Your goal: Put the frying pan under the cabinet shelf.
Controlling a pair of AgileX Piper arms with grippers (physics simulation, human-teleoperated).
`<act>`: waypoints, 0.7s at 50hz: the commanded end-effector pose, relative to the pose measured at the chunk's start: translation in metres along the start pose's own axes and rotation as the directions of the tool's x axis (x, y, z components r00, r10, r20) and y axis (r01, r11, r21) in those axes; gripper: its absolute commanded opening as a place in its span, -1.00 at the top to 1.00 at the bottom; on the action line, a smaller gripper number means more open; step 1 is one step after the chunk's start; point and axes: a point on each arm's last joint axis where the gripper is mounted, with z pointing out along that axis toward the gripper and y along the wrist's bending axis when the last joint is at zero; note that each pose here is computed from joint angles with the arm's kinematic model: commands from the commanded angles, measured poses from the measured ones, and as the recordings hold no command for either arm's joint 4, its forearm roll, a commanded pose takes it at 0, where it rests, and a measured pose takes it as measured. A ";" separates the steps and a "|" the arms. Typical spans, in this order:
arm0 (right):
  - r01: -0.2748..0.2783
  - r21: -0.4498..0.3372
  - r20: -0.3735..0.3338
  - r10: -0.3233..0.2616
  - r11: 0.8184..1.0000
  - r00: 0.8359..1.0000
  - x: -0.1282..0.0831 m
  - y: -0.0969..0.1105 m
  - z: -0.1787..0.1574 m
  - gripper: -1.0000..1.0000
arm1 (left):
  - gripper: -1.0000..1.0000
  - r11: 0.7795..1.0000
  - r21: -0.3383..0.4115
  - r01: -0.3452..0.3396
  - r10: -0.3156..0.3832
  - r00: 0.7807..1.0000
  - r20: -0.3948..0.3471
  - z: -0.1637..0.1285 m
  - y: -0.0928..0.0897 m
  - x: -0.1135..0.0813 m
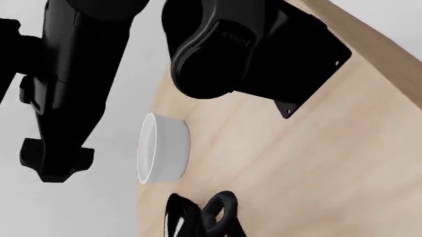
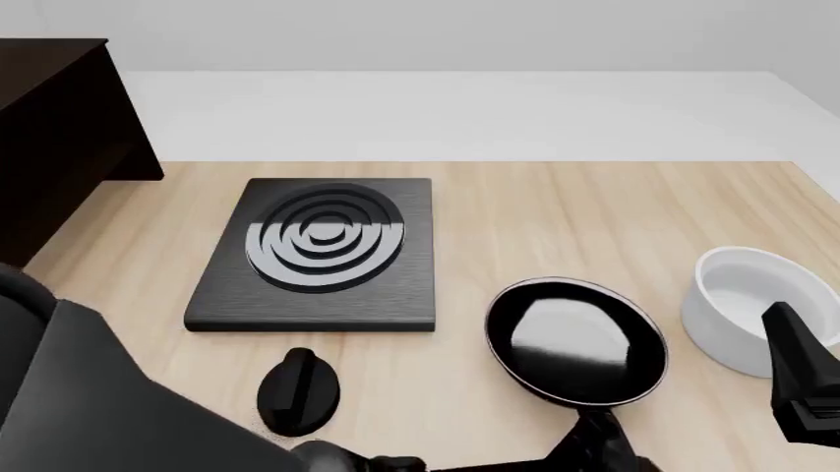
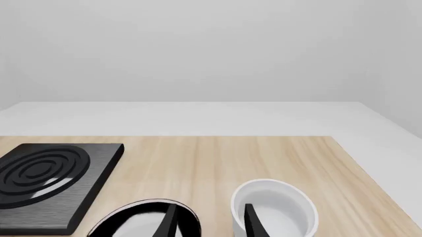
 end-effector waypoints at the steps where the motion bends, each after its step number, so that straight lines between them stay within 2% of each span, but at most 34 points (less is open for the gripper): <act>1: 0.000 0.000 0.000 0.000 1.000 1.000 0.000 0.000 0.000 -1.00 | 1.00 0.999 -0.024 -0.042 0.042 0.999 -0.021 -0.020 0.016 0.000; 8: 0.000 0.000 0.000 0.000 1.000 1.000 0.000 0.000 0.000 -1.00 | 1.00 0.996 -0.054 -0.064 0.063 0.998 -0.017 -0.028 0.028 -0.003; 11: 0.000 0.000 0.000 0.000 1.000 1.000 0.000 0.000 0.000 -1.00 | 1.00 0.989 -0.084 -0.119 0.118 0.993 -0.017 -0.032 0.028 -0.001; 14: 0.000 0.000 0.000 0.000 1.000 1.000 0.000 0.000 0.000 -1.00 | 1.00 0.989 -0.097 -0.107 0.106 0.994 -0.016 -0.037 0.037 -0.004; 19: 0.000 0.000 0.000 0.000 1.000 1.000 0.000 0.000 0.000 -1.00 | 1.00 0.980 -0.112 -0.165 0.163 0.986 -0.025 -0.040 0.035 -0.001; 22: 0.000 0.000 0.000 0.000 1.000 1.000 0.000 0.000 0.000 -1.00 | 1.00 0.978 -0.124 -0.165 0.163 0.986 -0.030 -0.044 0.044 -0.001; 26: 0.000 0.000 0.000 0.000 1.000 1.000 0.000 0.000 0.000 -1.00 | 1.00 0.968 -0.146 -0.203 0.199 0.979 -0.039 -0.048 0.049 0.000; 29: 0.000 0.000 0.000 0.000 1.000 1.000 0.000 0.000 0.000 -1.00 | 1.00 0.961 -0.183 -0.207 0.204 0.978 -0.037 -0.053 0.058 -0.003; 30: 0.000 0.000 0.000 0.000 1.000 1.000 0.000 0.000 0.000 -1.00 | 1.00 0.952 -0.207 -0.225 0.221 0.974 -0.041 -0.055 0.060 -0.002; 35: 0.000 0.000 0.000 0.000 1.000 1.000 0.000 0.000 0.000 -1.00 | 1.00 0.940 -0.224 -0.256 0.251 0.967 -0.051 -0.059 0.066 -0.002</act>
